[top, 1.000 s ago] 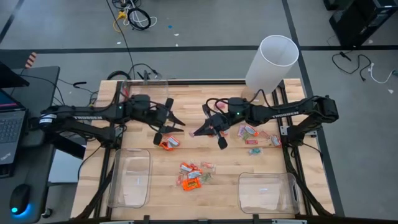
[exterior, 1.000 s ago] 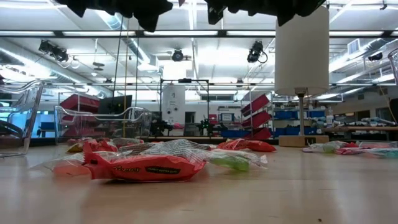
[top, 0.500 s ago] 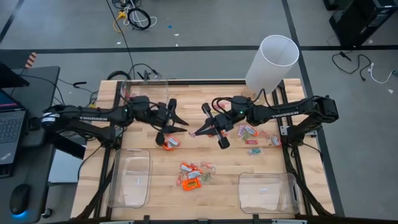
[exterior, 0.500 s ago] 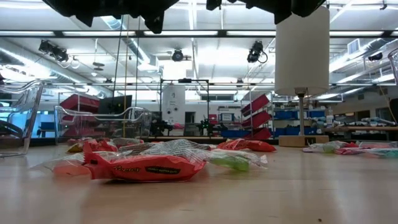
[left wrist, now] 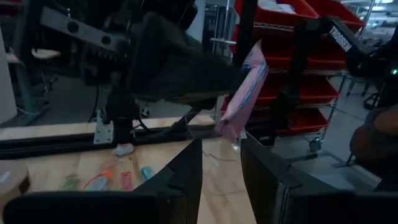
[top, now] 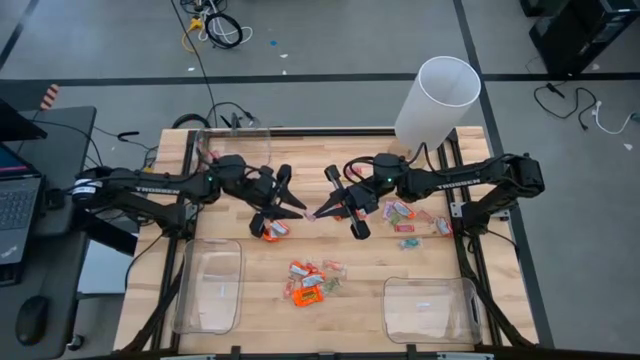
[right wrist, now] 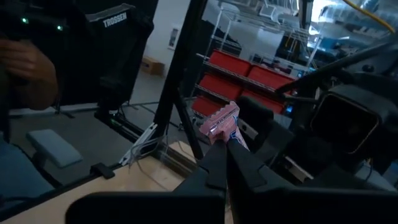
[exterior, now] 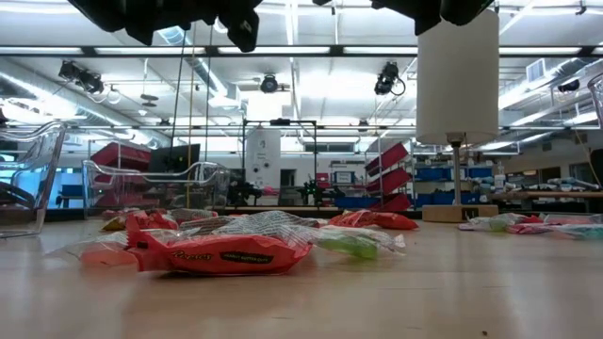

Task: Sort candy
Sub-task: Put the pink candy into the top left transparent bin

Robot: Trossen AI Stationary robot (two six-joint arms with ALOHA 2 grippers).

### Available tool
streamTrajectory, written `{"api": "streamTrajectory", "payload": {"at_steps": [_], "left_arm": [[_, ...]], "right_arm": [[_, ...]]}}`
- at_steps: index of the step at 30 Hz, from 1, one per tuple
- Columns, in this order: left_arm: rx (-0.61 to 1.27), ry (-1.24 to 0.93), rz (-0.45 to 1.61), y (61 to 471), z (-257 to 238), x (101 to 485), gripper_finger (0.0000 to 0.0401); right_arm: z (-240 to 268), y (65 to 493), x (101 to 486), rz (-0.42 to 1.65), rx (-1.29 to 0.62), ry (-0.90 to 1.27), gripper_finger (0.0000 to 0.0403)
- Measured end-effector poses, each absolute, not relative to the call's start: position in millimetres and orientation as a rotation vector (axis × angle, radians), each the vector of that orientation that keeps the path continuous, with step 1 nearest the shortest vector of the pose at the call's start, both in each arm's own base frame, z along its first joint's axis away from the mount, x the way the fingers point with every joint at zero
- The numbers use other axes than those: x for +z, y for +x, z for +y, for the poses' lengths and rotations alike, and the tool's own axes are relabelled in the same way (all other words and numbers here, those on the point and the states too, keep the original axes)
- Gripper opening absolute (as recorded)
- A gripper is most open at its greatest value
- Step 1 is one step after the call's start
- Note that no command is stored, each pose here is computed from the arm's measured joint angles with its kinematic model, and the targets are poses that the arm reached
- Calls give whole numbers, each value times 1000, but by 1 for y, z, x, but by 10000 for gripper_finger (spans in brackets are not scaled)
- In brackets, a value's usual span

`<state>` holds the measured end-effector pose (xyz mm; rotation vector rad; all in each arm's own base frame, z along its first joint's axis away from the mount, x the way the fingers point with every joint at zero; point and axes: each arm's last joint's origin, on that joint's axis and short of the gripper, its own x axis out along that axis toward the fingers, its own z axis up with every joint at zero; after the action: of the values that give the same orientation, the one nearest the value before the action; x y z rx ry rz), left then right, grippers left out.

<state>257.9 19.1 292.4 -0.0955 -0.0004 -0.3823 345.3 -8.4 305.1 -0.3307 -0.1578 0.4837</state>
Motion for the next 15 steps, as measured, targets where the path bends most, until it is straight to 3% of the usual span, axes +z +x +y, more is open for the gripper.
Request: {"api": "streamTrajectory", "payload": {"at_steps": [15], "left_arm": [[-385,-122,-29,259,19,295,113]], "right_arm": [[-20,345,306,-167,448,-374,0]]}}
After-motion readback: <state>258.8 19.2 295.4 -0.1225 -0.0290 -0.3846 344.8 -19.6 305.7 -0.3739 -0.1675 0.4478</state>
